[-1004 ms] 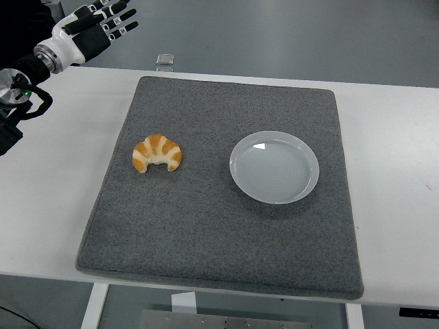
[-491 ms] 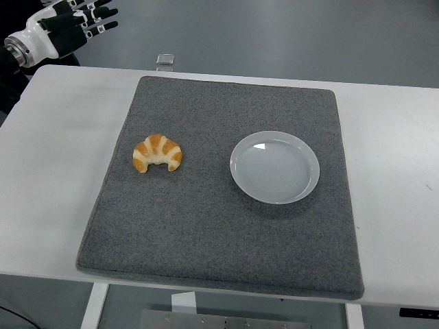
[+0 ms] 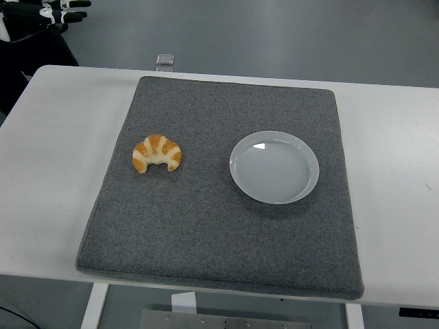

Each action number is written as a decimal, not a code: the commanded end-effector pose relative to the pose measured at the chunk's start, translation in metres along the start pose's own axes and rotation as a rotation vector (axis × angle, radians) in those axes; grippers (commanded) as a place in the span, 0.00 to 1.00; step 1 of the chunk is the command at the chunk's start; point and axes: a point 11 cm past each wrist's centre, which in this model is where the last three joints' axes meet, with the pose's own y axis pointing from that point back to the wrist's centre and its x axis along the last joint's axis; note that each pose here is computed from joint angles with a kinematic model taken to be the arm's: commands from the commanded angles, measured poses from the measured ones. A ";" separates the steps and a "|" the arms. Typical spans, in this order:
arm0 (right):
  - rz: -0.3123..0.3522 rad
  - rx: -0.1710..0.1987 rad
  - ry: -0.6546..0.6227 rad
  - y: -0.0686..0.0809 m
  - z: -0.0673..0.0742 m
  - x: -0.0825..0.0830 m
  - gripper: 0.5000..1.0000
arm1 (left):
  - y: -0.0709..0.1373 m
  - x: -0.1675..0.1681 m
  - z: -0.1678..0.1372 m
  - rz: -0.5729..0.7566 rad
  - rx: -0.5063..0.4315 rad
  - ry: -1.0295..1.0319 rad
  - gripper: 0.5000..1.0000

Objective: Place the bread on the plate

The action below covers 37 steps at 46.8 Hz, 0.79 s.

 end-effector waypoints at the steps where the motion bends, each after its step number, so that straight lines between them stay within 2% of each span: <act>1: 0.000 0.000 0.000 0.000 0.000 0.000 0.90 | 0.004 -0.005 -0.002 -0.020 0.023 -0.038 0.98; 14: 0.000 0.000 0.000 0.000 0.000 0.000 0.91 | 0.014 -0.027 0.009 -0.103 0.059 -0.238 0.97; 31: 0.000 0.000 0.000 0.000 0.000 0.000 0.90 | 0.013 -0.058 -0.017 -0.211 0.177 -0.429 0.98; 37: 0.000 0.000 0.000 0.000 0.000 0.000 0.90 | 0.009 -0.067 -0.027 -0.156 0.183 -0.506 0.98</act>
